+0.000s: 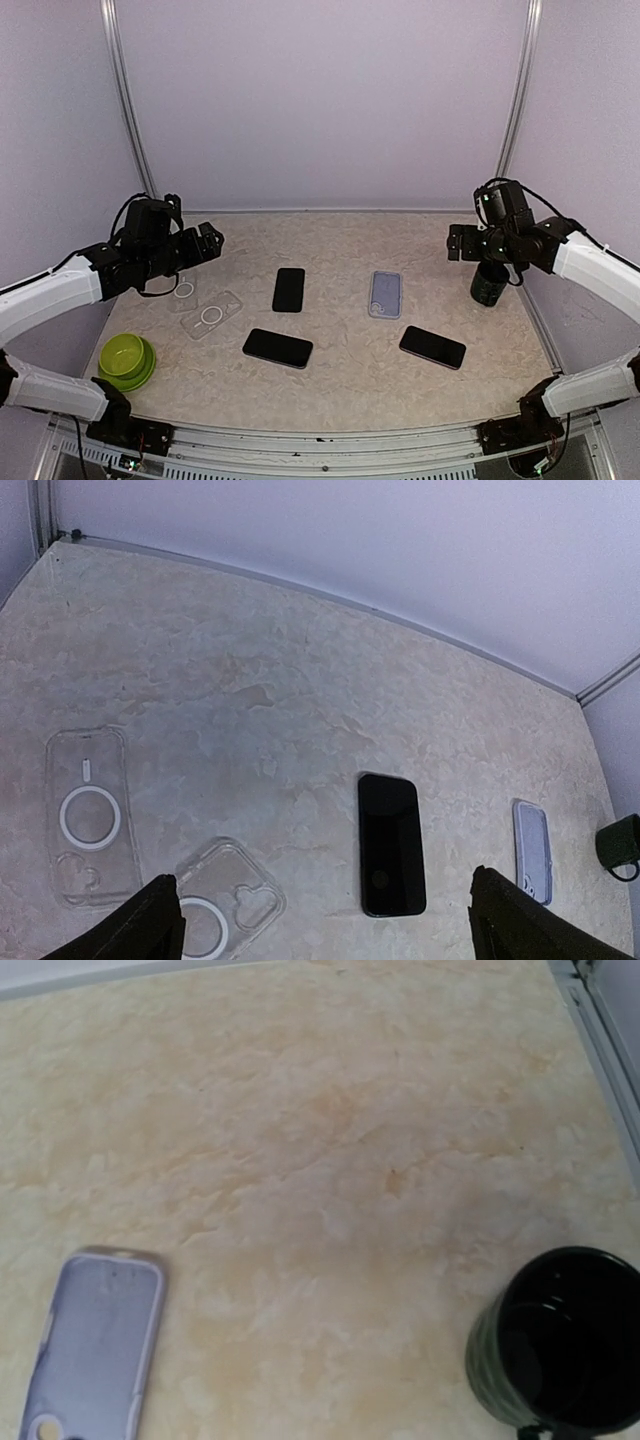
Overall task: Put the phone into the phone case
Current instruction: Move the phone to the center of the board.
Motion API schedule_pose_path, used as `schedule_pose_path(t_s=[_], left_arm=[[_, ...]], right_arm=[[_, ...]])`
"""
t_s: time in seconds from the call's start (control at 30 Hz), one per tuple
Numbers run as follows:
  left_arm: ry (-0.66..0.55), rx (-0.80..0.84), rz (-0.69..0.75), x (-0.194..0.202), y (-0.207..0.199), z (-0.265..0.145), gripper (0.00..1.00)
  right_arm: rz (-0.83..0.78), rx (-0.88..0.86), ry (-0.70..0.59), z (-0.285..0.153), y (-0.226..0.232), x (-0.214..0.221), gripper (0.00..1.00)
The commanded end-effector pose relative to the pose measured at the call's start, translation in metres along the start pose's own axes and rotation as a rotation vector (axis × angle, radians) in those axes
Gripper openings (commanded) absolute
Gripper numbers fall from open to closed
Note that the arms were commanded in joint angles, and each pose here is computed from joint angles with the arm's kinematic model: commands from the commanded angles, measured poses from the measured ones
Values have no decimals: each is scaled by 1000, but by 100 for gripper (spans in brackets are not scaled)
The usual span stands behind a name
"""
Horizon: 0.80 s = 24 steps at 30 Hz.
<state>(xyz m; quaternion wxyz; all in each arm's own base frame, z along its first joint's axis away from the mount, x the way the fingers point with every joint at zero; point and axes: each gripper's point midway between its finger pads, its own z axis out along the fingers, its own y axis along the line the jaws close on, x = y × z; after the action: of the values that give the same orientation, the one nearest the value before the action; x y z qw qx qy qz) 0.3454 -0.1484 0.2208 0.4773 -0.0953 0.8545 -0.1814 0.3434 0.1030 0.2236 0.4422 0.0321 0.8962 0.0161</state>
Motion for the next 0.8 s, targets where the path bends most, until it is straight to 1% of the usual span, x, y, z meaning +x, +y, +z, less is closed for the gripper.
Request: schedule_pose_path(t_s=[0.0,0.1,0.23,0.3,0.43,0.77], left_arm=[[-23,-45,-1,10,0,4,96],[-21,-74,0,17,3,8,95],[-18,-86,21,28,-3,11,94],[-17,-103,39,33,-5,12,95],[29,-136,57,50,-2,22,97],[91,-123,69,80,-6,34,98]], right_arm=[[62,-2,20,7,-7,-1,99],[51,-67,24,14,1,3,98],[20,-157,46,22,18,13,98],[7,-165,64,28,20,19,99],[-10,-155,104,40,21,30,100],[-40,-195,157,54,37,53,100]])
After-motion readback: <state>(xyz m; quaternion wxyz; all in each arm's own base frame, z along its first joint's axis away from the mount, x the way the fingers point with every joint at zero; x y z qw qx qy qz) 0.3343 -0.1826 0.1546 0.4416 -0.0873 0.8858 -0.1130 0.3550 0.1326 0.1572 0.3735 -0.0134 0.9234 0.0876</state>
